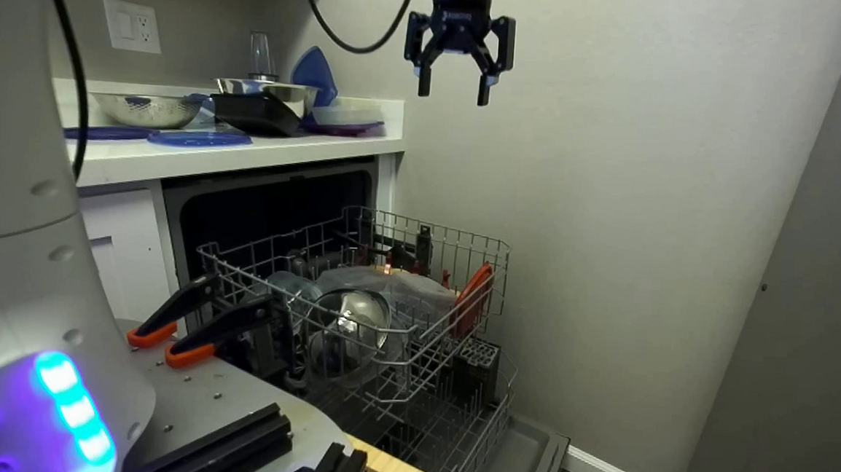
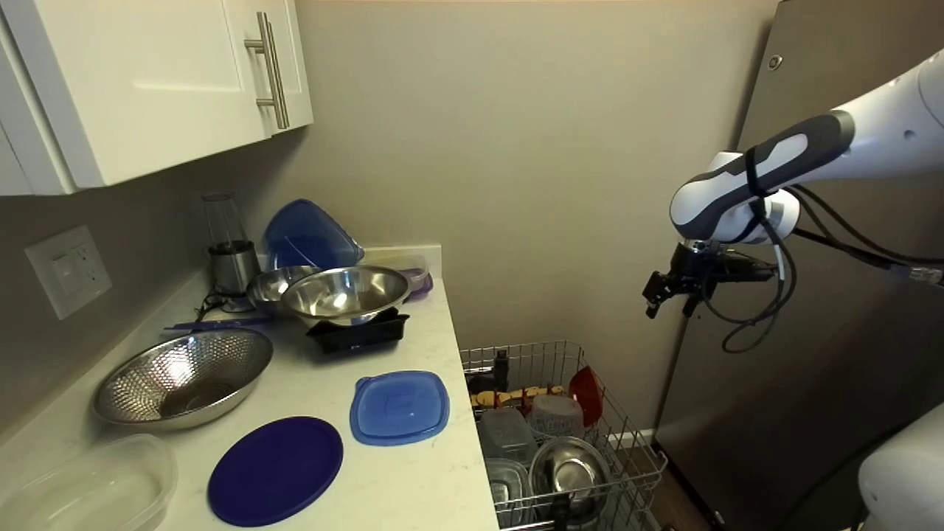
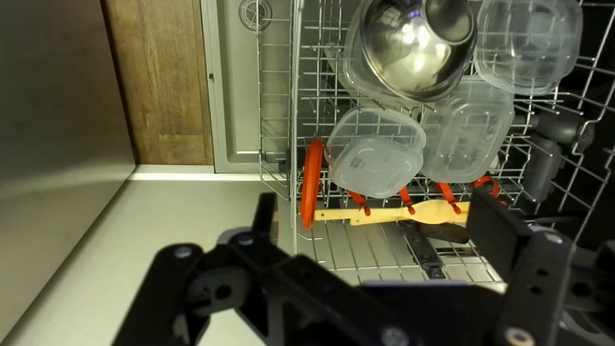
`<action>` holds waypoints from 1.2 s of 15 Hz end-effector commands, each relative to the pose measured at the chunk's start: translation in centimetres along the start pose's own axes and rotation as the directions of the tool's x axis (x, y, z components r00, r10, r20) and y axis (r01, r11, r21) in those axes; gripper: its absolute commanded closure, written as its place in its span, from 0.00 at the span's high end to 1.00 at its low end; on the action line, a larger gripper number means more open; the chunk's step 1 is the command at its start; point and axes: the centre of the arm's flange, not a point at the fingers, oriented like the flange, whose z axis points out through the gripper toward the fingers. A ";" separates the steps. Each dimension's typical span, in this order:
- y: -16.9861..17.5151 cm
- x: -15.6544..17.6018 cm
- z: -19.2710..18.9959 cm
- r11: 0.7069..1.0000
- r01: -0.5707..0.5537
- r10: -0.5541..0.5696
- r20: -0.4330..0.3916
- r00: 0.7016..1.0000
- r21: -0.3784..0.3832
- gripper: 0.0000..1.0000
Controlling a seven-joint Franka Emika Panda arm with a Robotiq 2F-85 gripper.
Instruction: Remove the red lid from the dishwasher and place it on the counter.
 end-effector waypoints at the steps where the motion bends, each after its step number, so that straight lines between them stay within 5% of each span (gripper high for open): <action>1: 0.7 3.6 3.1 0.999 0.045 -0.046 -0.030 0.999 -0.020 1.00; 9: -1.6 7.5 9.5 0.993 0.114 -0.113 0.026 0.993 -0.033 1.00; 18: -2.6 7.6 10.5 0.994 0.101 -0.099 0.045 0.994 -0.045 1.00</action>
